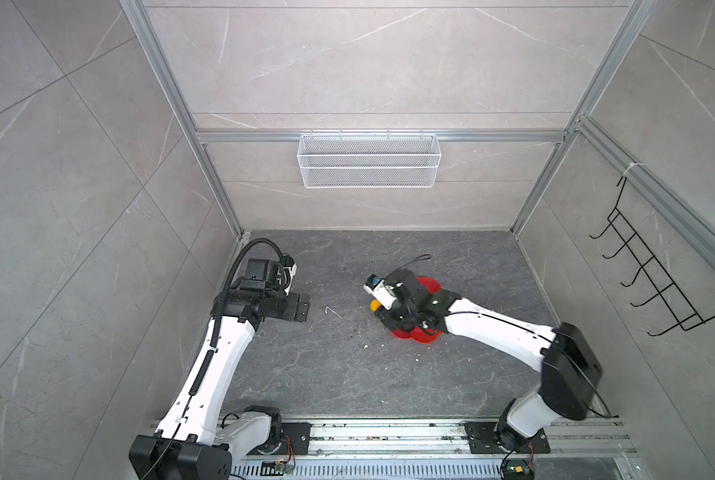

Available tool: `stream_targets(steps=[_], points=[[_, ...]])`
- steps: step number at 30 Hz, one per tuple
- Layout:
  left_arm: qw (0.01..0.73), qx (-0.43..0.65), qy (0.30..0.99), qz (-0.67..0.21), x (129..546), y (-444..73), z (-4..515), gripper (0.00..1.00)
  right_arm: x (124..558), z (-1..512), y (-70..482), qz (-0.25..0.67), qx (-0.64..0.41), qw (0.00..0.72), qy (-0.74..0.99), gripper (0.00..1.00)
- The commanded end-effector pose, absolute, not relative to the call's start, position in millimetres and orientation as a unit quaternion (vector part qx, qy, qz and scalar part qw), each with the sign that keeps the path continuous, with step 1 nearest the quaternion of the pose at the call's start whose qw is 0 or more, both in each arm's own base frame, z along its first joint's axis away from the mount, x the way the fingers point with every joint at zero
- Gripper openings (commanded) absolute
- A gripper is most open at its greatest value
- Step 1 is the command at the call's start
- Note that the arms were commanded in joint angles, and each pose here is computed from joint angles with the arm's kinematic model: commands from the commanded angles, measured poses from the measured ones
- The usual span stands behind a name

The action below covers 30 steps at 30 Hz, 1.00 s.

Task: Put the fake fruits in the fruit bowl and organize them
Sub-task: 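Carry the orange-red pepper into the bowl and open the right gripper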

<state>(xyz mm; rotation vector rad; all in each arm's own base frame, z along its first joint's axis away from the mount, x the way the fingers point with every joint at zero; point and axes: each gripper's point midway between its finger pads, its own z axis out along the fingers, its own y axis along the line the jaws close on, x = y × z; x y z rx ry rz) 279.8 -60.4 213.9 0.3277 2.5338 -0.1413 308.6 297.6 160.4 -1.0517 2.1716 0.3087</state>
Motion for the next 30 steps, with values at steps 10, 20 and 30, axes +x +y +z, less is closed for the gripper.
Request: stream_targets(steps=[10,20,30], points=[[0.308,0.132,0.941,-0.055,283,-61,224,1.0,299,151,213,-0.017,-0.579,0.357,0.733,0.0],[0.303,0.132,0.942,-0.057,284,-62,221,1.0,279,103,179,-0.044,-0.61,0.222,0.759,0.0],[0.302,0.132,0.942,-0.058,284,-63,222,1.0,277,85,173,-0.046,-0.605,0.17,0.776,0.0]])
